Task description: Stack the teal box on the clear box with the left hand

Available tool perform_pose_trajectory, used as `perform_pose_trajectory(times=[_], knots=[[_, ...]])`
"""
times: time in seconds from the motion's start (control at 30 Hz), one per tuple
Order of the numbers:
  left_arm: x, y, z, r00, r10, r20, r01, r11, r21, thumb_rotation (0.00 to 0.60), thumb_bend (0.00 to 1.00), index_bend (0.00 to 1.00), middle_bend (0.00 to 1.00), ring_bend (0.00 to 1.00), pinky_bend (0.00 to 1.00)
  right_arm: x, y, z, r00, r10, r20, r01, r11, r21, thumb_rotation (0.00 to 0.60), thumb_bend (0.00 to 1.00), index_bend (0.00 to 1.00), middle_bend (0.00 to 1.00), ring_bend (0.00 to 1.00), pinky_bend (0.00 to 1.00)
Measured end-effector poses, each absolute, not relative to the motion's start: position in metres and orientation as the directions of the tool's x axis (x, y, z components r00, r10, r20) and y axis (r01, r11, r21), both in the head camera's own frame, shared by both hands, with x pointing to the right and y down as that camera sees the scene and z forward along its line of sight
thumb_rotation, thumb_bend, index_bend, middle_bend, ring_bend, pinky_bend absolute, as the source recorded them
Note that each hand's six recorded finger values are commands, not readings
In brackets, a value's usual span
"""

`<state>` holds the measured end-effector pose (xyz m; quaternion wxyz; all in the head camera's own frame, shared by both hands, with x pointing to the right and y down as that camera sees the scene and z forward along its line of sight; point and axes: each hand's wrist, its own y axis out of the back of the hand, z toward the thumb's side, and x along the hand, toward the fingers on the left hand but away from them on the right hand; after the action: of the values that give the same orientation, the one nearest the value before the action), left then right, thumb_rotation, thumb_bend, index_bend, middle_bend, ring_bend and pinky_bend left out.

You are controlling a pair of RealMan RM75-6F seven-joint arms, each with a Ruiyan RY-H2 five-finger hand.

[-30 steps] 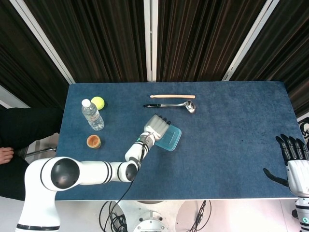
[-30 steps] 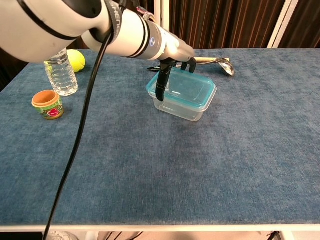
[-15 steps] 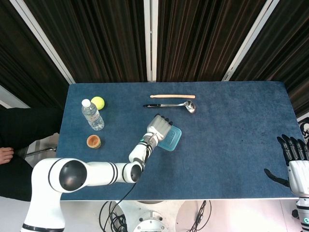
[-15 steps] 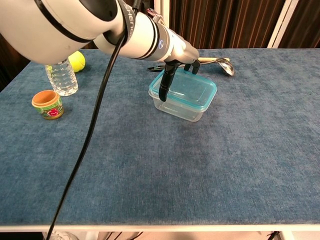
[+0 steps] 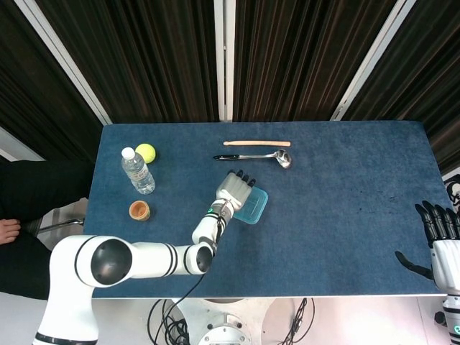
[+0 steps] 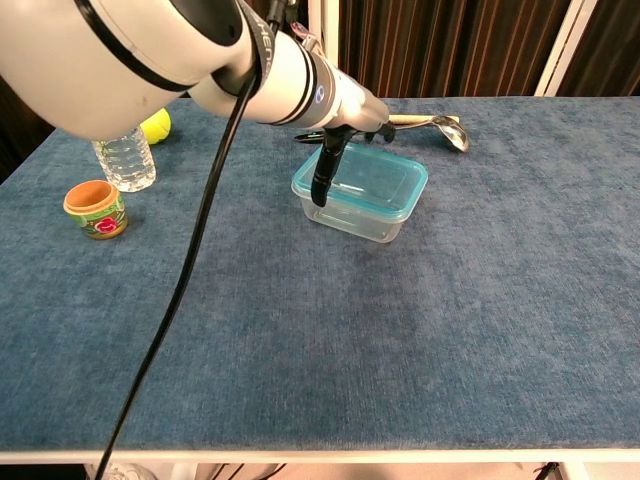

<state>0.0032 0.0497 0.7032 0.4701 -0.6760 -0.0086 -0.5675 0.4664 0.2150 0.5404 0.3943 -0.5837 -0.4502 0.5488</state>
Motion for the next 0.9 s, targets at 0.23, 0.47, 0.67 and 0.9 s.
perform_pose_trajectory(times=[0.23,0.47,0.67,0.9], knots=[[0.0,0.049,0.693,0.396,-0.536,0.746,0.52,-0.538,-0.663,0.511,0.05,0.03,0.03,0.0,0.14,0.466,0.216,0.538,-0.003,0.961,-0.276,0.096,-0.274,-0.957,0.6,0.09,0.0,0.05,0.0,0.0],[-0.018,0.061,0.68,0.483,-0.534,0.694,0.465,-0.515,-0.72,0.511,0.04,0.17,0.14,0.03,0.15,0.466,0.218,0.539,-0.001,0.962,-0.274,0.104,-0.272,-0.957,0.6,0.09,0.0,0.05,0.0,0.0],[-0.033,0.069,0.69,0.474,-0.524,0.708,0.453,-0.544,-0.706,0.51,0.03,0.17,0.14,0.03,0.15,0.464,0.219,0.539,0.004,0.963,-0.269,0.104,-0.268,-0.958,0.6,0.09,0.0,0.05,0.0,0.0],[-0.038,0.071,0.708,0.435,-0.515,0.738,0.455,-0.582,-0.674,0.508,0.03,0.17,0.15,0.03,0.15,0.464,0.221,0.538,0.002,0.963,-0.269,0.106,-0.268,-0.958,0.6,0.09,0.0,0.05,0.0,0.0]])
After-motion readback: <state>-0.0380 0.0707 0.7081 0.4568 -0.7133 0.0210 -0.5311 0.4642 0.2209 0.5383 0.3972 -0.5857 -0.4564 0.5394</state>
